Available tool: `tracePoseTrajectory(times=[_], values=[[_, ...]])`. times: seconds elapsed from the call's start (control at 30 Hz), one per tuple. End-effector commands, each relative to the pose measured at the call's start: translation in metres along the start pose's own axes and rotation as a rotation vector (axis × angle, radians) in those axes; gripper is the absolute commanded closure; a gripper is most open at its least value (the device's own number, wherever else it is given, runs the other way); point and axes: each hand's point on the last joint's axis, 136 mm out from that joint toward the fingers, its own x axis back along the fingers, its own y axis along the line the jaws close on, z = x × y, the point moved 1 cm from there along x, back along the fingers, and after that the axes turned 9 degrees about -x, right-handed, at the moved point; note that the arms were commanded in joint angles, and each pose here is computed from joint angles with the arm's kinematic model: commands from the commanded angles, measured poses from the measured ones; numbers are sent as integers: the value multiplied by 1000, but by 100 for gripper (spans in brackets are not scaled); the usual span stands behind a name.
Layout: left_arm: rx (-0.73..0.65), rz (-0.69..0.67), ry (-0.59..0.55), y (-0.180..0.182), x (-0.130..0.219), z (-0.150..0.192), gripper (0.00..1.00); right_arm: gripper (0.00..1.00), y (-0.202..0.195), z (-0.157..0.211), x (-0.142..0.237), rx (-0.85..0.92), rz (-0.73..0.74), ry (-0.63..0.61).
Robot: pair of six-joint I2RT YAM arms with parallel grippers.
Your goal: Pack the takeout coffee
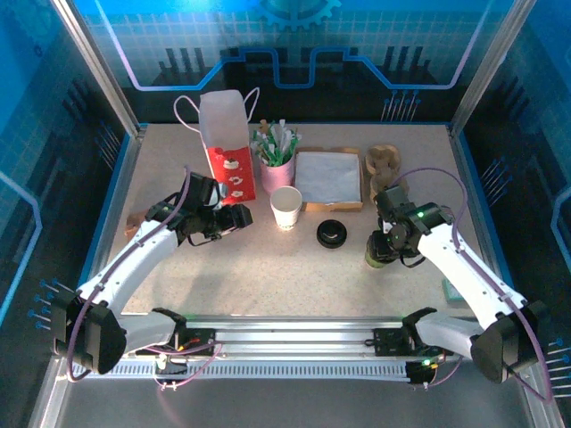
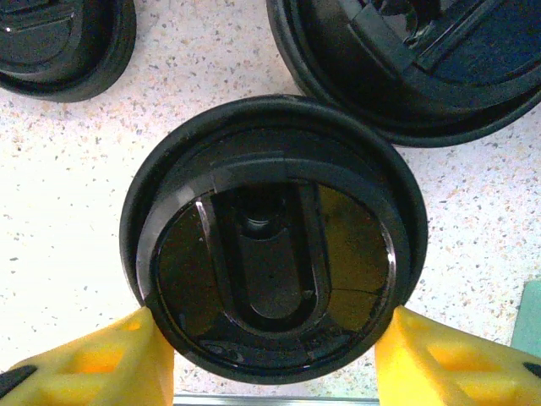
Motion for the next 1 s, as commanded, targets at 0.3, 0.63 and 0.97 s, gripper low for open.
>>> tracePoseTrajectory(times=[0.3, 0.63, 0.97], values=[[-14, 20, -15, -11, 6, -7, 36, 35, -1, -2, -7, -24, 1, 17], [-21, 18, -16, -12, 8, -9, 35, 33, 4, -11, 6, -12, -26, -18], [-22, 19, -15, -13, 8, -10, 35, 39, 8, -15, 10, 3, -44, -23]])
